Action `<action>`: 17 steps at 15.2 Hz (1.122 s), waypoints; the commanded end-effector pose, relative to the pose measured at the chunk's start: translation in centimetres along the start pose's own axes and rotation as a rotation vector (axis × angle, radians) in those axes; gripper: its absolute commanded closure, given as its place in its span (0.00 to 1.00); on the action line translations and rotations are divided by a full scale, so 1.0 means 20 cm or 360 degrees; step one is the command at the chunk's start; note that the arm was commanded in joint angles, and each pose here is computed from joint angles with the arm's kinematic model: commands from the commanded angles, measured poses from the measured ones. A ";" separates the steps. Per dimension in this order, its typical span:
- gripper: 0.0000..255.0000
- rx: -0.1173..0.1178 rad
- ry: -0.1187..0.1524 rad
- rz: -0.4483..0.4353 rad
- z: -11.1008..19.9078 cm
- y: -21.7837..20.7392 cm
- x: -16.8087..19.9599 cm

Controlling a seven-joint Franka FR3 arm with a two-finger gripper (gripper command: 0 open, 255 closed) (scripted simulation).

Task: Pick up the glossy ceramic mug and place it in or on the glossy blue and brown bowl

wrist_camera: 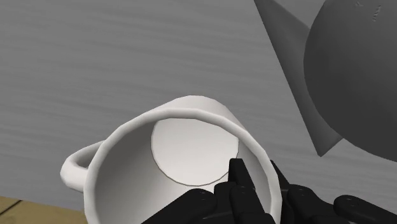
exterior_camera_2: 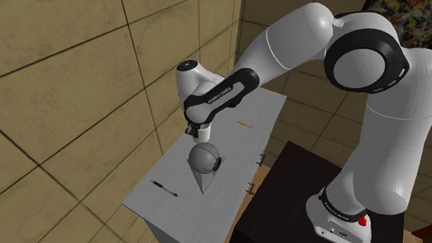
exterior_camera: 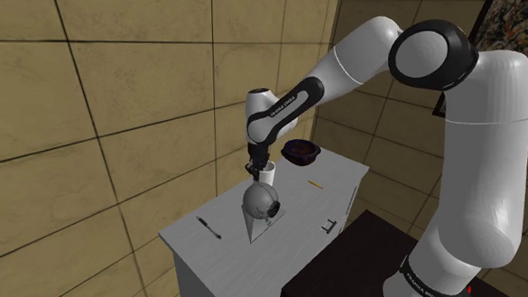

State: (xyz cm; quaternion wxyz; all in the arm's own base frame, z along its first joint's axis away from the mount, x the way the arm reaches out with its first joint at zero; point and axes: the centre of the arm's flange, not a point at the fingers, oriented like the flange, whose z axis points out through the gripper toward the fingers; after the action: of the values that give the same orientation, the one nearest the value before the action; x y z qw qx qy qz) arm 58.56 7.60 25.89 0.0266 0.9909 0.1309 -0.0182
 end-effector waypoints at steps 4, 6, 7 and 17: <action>1.00 0.0000 0.0000 0.0000 -0.13 0.01 0.00; 1.00 0.0000 0.0000 0.0000 -0.18 0.01 0.00; 1.00 0.0000 0.0000 0.0000 -0.21 0.01 -0.01; 1.00 0.0000 0.0000 0.0000 -0.47 0.02 -0.02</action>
State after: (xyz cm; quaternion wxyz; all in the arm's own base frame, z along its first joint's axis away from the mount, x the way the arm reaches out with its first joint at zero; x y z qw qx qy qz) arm 58.65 7.55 34.85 0.0266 0.9909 0.1308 -0.0181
